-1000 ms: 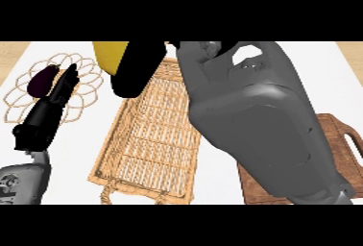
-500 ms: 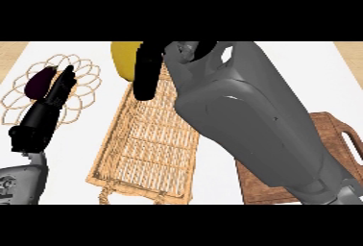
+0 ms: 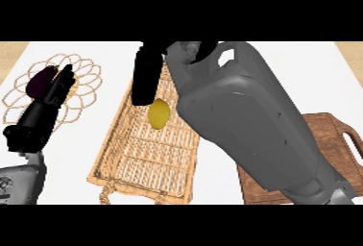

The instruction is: Pick the lemon from the cutting board and place it in the basket

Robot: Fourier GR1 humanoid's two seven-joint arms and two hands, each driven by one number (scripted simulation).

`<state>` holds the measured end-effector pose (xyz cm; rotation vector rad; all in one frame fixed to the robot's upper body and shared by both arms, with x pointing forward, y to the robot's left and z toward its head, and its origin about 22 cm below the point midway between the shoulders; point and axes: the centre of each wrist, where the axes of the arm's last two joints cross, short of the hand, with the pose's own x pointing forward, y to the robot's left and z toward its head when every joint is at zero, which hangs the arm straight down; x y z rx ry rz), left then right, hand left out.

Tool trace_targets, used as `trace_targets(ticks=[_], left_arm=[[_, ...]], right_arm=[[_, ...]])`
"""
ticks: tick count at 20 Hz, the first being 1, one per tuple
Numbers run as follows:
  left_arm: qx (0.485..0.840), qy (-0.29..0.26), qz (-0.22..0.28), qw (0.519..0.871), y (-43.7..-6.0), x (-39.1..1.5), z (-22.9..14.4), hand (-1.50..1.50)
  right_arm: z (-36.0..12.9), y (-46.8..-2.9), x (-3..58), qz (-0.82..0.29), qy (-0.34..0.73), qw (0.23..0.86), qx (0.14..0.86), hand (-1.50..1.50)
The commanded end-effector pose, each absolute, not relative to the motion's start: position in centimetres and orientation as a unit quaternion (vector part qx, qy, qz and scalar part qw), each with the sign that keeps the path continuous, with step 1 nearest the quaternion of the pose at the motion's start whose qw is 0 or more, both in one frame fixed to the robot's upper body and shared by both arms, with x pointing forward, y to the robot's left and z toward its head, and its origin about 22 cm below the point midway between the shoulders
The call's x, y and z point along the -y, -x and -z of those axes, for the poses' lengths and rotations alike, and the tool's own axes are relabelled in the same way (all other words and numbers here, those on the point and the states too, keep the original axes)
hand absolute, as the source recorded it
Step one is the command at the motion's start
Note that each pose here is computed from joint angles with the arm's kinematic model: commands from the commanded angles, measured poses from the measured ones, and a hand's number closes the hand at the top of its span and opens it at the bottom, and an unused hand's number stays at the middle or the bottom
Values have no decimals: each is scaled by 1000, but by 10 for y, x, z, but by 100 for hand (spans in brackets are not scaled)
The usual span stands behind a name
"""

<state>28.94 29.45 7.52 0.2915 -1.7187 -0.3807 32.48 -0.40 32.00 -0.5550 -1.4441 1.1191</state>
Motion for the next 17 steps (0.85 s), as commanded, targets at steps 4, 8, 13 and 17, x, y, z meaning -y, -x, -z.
trace_targets(ticks=[4, 8, 13, 17], left_arm=[[750, -132, 161, 628, -286, -297, -63, 0], [749, -133, 159, 629, -288, -290, -67, 0], [745, -139, 158, 633, -285, -307, -68, 0], [752, -129, 157, 627, -281, -297, -77, 0]], right_arm=[[-342, -323, 27, -307, 183, 648, 672, -150], [-328, -334, 50, -172, 199, 657, 707, -150], [-340, -343, 107, -72, 225, 668, 706, -150], [-332, -333, 172, -21, 240, 656, 715, -150]])
